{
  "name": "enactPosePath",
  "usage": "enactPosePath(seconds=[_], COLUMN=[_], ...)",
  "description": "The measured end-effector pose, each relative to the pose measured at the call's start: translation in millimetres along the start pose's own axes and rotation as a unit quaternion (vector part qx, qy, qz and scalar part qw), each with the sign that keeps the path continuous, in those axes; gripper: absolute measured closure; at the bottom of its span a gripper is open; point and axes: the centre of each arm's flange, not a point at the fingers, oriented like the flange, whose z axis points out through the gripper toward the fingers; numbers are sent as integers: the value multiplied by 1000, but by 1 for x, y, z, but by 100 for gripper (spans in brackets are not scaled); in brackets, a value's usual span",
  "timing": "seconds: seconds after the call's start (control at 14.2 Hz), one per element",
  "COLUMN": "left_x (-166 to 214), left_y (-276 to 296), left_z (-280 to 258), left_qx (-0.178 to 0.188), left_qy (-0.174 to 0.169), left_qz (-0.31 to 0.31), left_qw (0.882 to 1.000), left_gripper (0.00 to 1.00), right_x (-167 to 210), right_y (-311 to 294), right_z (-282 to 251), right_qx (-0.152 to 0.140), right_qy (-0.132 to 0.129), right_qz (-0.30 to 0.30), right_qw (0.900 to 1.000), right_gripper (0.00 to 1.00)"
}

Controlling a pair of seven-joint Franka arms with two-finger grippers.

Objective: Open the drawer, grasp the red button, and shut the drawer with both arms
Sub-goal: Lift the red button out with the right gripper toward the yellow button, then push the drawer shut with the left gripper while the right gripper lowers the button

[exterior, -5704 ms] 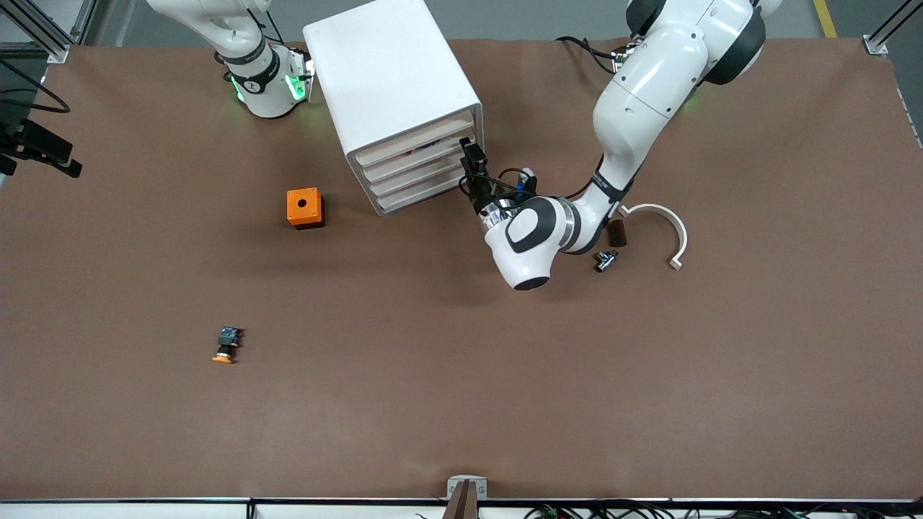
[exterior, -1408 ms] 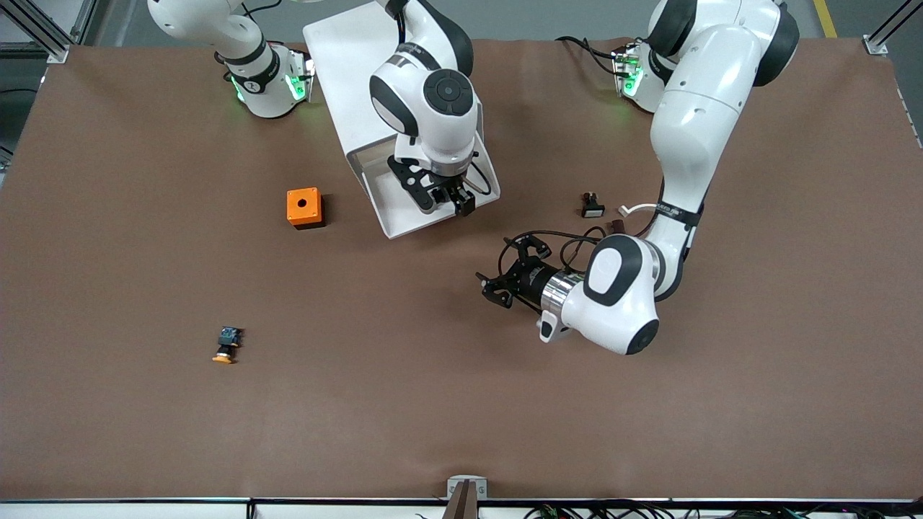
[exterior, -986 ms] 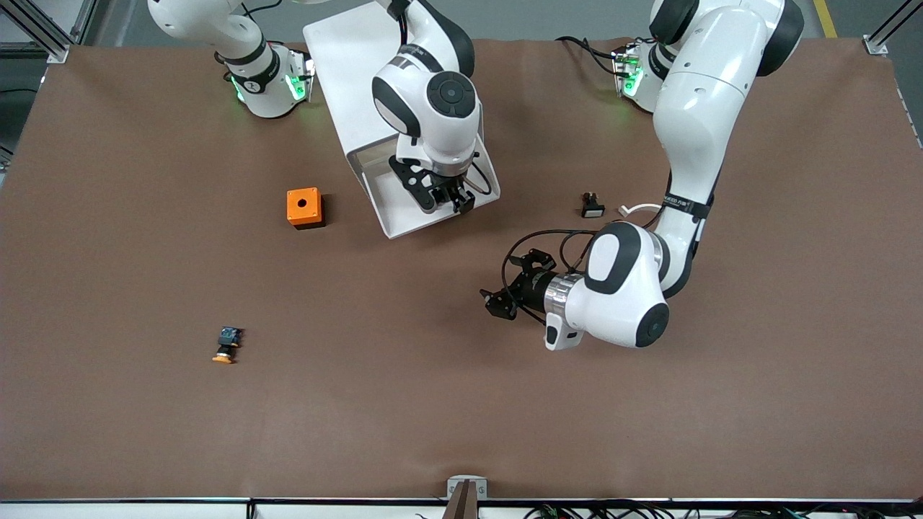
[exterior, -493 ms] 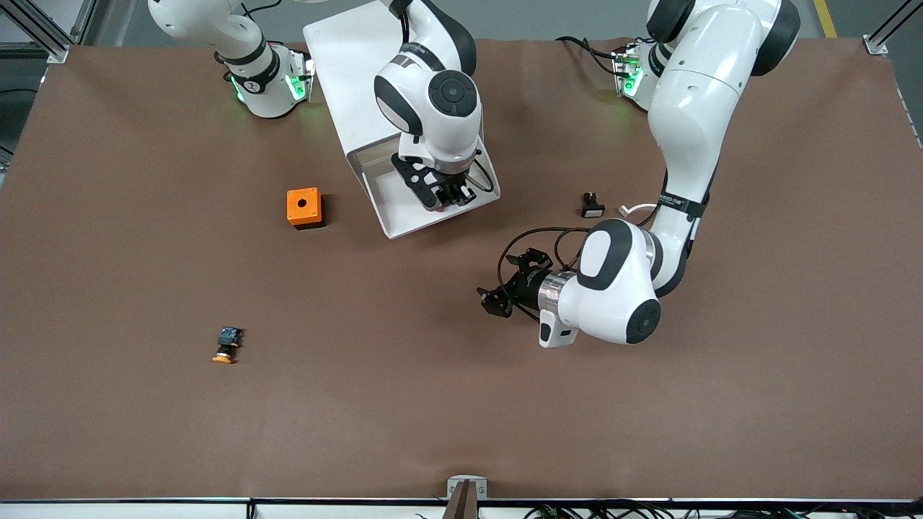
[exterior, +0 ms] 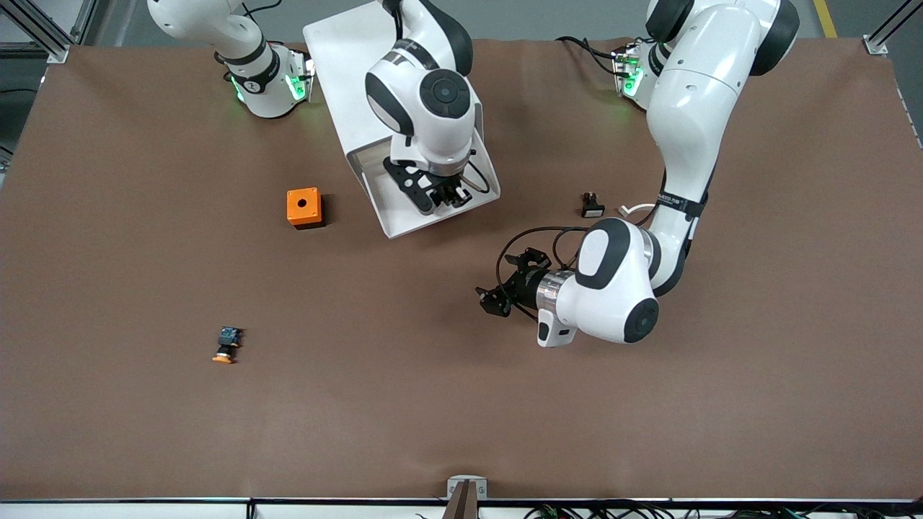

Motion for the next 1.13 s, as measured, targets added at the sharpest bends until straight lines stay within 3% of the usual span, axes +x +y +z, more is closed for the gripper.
enactPosePath(seconds=[0.28, 0.56, 0.77, 0.92, 1.13], left_x=[0, 1, -10, -36, -80], left_y=[0, -1, 5, 16, 23], left_z=[0, 1, 9, 16, 27], left_qx=[0, 6, 20, 18, 28], left_qy=[0, 9, 69, 127, 181], left_qz=[0, 3, 32, 71, 99], left_qw=[1000, 1000, 997, 989, 978], left_gripper=[1, 1, 0, 0, 0], right_x=[103, 215, 285, 324, 365], right_y=[12, 38, 58, 71, 79], right_z=[-48, -58, -52, -45, -19], right_qx=[22, 26, 34, 42, 49], right_qy=[-8, -13, -11, -5, 5], right_qz=[-83, -165, -214, -241, -267], right_qw=[996, 986, 976, 970, 962], right_gripper=[57, 57, 57, 57, 57])
